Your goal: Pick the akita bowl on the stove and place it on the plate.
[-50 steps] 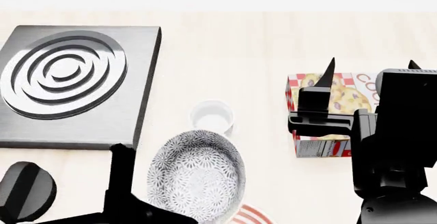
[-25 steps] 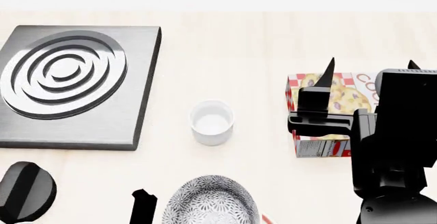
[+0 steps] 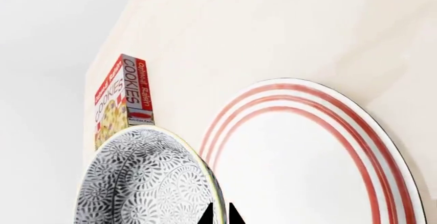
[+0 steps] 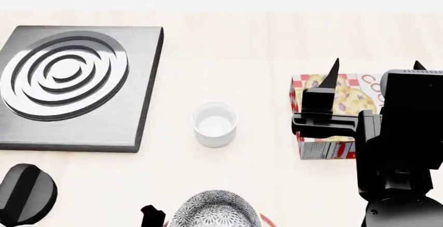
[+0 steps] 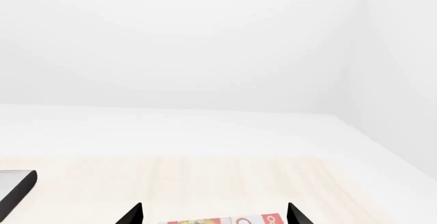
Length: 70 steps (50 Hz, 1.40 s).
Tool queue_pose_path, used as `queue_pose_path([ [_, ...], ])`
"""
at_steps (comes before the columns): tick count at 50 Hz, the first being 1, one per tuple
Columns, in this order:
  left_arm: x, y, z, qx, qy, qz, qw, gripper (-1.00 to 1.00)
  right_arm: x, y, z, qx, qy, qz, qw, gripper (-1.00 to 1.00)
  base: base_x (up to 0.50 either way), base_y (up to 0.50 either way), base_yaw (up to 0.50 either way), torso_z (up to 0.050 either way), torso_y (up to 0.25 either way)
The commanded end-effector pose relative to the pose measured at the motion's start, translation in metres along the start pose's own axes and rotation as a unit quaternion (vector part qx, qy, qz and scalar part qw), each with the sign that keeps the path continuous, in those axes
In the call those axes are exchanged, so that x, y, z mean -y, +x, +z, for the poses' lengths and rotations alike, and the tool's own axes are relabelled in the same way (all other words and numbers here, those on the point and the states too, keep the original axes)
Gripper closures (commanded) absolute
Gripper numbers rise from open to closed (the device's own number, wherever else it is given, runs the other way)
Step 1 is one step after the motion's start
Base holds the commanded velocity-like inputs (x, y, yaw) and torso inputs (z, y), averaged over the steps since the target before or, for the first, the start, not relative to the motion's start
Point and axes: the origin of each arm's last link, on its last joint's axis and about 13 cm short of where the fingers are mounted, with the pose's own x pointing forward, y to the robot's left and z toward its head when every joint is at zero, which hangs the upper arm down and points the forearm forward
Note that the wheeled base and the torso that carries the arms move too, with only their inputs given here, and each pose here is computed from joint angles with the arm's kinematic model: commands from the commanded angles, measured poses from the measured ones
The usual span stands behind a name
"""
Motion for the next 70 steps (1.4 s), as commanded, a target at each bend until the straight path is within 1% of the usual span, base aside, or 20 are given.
queue_pose_path([
  [1,-0.003,0.003,0.004,0.009,0.006,0.016,1.0,1.0,0.001,0.0,0.0,0.0,0.003,-0.003,1.0,-1.0,0.0,0.0,0.0,0.0,0.0],
  [9,0.002,0.006,0.003,0.008,0.009,0.013,1.0,1.0,0.001,0.0,0.001,0.0,0.003,-0.003,1.0,-1.0,0.0,0.0,0.0,0.0,0.001],
  [21,0.009,0.013,0.001,0.012,0.002,0.016,1.0,1.0,0.001,0.0,0.001,0.0,0.004,-0.003,1.0,-1.0,0.0,0.0,0.0,0.0,0.0],
  [41,0.015,0.015,0.0,0.015,-0.008,0.019,1.0,1.0,0.001,0.001,0.0,0.001,0.003,-0.003,1.0,-1.0,0.0,0.0,0.0,0.0,0.001],
  [46,0.019,0.017,-0.001,0.013,-0.009,0.015,1.0,1.0,0.001,0.0,0.0,0.001,0.003,-0.003,1.0,-1.0,0.0,0.0,0.0,0.0,0.0],
  [70,0.025,0.021,-0.009,0.006,-0.025,0.015,1.0,1.0,0.001,0.001,0.0,0.001,0.002,-0.002,1.0,-1.0,0.0,0.0,0.0,0.001,0.0],
])
